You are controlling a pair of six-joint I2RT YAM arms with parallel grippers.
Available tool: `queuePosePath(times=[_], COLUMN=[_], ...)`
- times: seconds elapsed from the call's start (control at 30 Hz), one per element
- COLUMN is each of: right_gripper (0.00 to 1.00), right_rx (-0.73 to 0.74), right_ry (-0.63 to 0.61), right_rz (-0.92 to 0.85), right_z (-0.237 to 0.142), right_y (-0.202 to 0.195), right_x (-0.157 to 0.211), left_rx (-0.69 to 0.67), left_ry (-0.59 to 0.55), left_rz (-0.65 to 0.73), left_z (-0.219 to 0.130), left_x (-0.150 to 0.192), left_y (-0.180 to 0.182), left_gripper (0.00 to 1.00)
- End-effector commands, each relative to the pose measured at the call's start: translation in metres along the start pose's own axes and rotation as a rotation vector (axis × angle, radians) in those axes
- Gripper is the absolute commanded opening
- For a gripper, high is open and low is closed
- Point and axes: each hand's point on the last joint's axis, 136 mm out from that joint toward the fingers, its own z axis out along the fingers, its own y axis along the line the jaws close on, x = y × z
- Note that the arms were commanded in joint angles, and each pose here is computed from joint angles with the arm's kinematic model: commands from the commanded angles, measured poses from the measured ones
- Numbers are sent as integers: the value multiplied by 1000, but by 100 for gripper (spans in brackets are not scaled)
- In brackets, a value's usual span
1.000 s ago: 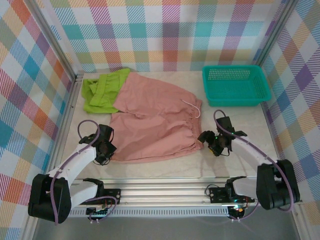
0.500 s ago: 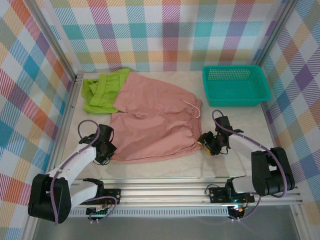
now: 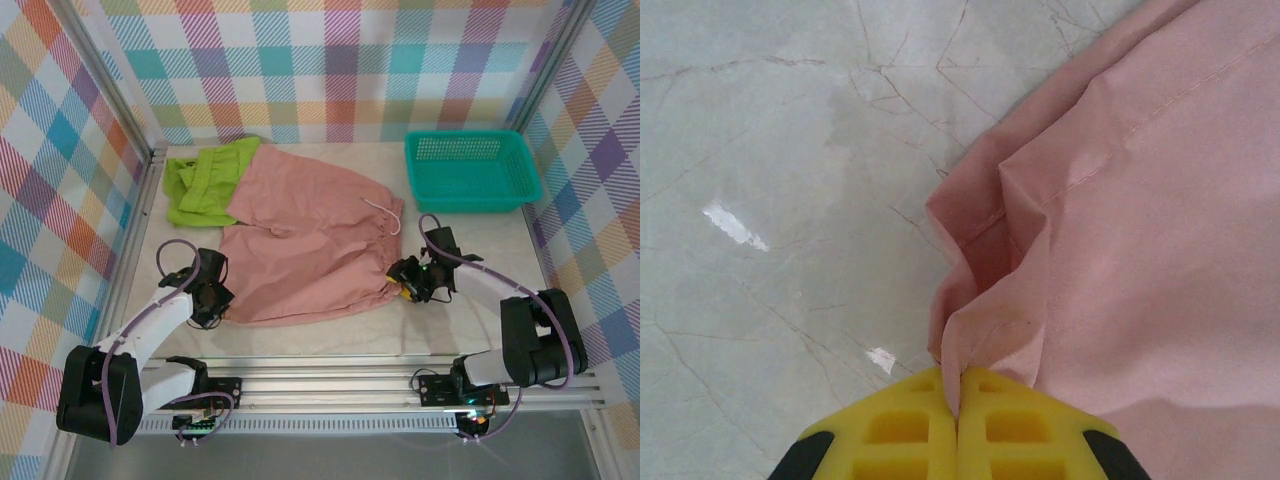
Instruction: Fold and stack the shorts
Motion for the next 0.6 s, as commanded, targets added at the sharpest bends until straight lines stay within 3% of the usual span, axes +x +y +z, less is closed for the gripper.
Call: queuePosePath(times=[0.0, 0.23, 0.57], right_gripper=[51, 48, 13], right_rx=[-32, 24, 25], right_ry=[8, 3, -27], right_rz=[-38, -21, -31], right_z=[-1, 8, 1], right_y=[12, -5, -2], right_x=[-1, -2, -5], left_rx=[-9, -11, 38], left_ry=[8, 6, -55], left_rz=[20, 22, 18], left_z=[5, 5, -12], left_x=[4, 4, -8], left_y=[3, 4, -6], left_gripper=[0, 0, 0])
